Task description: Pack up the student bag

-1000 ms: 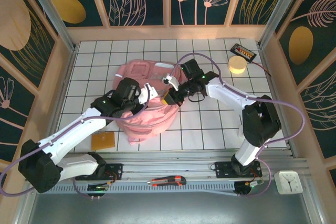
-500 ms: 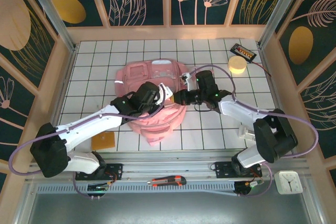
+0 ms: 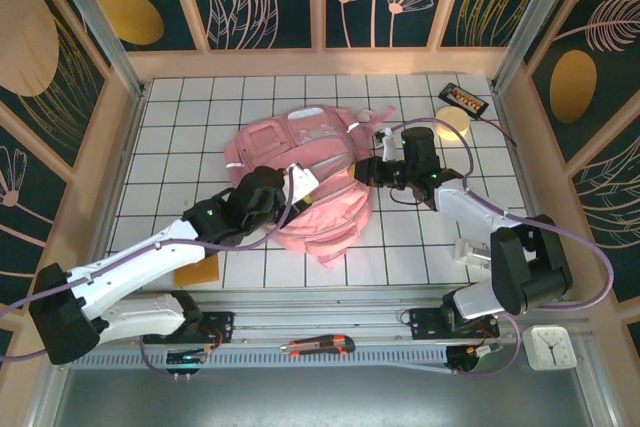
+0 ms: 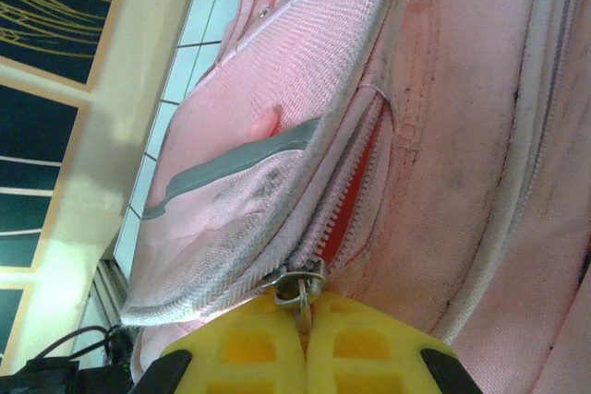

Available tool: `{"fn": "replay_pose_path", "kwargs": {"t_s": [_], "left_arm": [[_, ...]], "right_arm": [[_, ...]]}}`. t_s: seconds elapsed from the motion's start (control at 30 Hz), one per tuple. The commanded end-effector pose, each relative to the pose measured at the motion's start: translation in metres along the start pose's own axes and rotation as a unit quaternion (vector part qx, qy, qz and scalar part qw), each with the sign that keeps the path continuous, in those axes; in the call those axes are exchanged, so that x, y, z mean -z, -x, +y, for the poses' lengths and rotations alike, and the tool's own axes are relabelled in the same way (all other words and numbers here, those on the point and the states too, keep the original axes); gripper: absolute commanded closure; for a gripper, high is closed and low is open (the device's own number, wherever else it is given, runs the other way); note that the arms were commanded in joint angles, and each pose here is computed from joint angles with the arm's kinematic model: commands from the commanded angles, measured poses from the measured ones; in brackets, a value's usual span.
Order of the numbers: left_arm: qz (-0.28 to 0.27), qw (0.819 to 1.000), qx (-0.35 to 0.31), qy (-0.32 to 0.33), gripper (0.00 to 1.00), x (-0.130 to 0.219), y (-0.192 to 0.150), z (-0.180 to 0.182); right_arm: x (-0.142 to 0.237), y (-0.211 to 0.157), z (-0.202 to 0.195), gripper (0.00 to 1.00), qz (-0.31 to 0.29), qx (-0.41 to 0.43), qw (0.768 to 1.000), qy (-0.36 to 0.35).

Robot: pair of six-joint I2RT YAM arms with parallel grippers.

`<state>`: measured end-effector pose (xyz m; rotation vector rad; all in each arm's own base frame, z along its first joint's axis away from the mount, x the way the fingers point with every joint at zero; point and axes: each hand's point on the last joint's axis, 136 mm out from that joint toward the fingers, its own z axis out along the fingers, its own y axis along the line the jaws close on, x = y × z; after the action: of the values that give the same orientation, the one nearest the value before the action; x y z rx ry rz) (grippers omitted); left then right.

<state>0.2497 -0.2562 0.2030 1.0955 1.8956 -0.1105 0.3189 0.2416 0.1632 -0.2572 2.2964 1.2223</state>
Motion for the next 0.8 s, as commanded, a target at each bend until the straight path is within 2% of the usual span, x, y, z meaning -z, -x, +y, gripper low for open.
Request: {"fn": "replay_pose_path", "kwargs": {"t_s": [0.0, 0.2, 0.3, 0.63, 0.67, 0.77], "left_arm": [[0.048, 0.998, -0.048, 0.01, 0.49, -0.003, -0.035, 0.0], [0.05, 0.996, -0.072, 0.017, 0.52, -0.018, -0.04, -0.002], [0.055, 0.994, -0.085, 0.032, 0.6, -0.027, -0.04, 0.001], [0.075, 0.992, -0.094, 0.031, 0.63, -0.047, -0.048, 0.011], [0.076, 0.992, -0.095, 0.03, 0.65, -0.048, -0.048, 0.012], [0.079, 0.992, -0.099, 0.027, 0.84, -0.054, -0.048, 0.013]], "right_arm": [[0.004, 0.015, 0.021, 1.0, -0.008, 0.042, 0.998, 0.036], [0.005, 0.018, 0.027, 1.0, -0.006, 0.048, 0.998, 0.043], [0.008, 0.019, 0.031, 1.0, -0.006, 0.052, 0.997, 0.047], [0.012, 0.017, 0.035, 1.0, -0.005, 0.056, 0.997, 0.051], [0.012, 0.016, 0.035, 1.0, -0.003, 0.055, 0.997, 0.051], [0.011, 0.012, 0.033, 1.0, 0.005, 0.059, 0.997, 0.05]]}}
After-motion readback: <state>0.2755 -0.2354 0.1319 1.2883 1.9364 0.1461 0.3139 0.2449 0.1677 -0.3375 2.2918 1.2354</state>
